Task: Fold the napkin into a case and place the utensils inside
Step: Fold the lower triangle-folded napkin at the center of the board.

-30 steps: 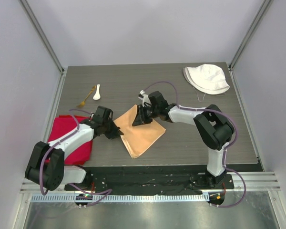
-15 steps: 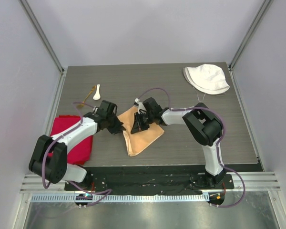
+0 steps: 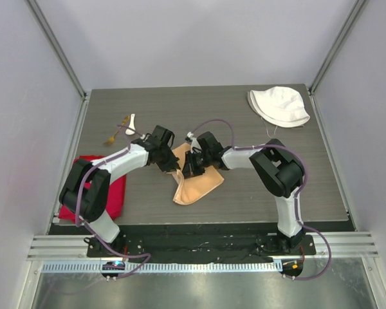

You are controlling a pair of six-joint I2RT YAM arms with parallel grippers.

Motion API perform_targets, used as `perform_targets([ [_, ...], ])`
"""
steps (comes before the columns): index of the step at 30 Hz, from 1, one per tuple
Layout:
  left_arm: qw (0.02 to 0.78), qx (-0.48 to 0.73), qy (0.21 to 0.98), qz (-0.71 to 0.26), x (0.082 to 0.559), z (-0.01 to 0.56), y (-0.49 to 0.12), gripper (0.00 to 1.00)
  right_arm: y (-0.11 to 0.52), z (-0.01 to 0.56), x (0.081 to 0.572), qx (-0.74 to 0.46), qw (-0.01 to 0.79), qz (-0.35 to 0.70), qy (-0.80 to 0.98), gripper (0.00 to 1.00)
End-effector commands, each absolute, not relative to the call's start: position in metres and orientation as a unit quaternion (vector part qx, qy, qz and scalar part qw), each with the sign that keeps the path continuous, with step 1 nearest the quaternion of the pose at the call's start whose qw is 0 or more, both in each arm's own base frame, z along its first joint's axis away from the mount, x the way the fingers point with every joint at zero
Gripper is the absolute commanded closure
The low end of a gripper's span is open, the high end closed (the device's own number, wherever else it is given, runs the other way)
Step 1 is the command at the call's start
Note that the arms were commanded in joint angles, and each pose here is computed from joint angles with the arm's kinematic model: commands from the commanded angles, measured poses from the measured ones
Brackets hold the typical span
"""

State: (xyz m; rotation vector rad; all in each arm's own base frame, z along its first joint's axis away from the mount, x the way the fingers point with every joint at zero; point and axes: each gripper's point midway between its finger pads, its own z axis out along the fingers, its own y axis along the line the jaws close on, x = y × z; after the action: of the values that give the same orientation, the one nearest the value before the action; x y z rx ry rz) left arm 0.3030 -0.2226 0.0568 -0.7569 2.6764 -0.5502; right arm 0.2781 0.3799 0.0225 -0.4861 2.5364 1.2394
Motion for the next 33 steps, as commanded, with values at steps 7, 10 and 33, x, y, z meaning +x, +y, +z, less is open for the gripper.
perform_targets([
  [7, 0.174, -0.248, 0.933, -0.193, 0.318, 0.067, -0.237, 1.00, 0.345, 0.044, 0.295, -0.161, 0.171, 0.408, 0.882, 0.99],
  [10, 0.171, -0.244, 0.935, -0.194, 0.319, 0.065, -0.242, 1.00, 0.345, 0.032, 0.293, -0.152, 0.165, 0.408, 0.885, 0.99],
  [33, 0.157, -0.226, 0.944, -0.184, 0.330, 0.027, -0.271, 1.00, 0.301, 0.062, 0.286, -0.142, 0.207, 0.345, 0.904, 0.91],
])
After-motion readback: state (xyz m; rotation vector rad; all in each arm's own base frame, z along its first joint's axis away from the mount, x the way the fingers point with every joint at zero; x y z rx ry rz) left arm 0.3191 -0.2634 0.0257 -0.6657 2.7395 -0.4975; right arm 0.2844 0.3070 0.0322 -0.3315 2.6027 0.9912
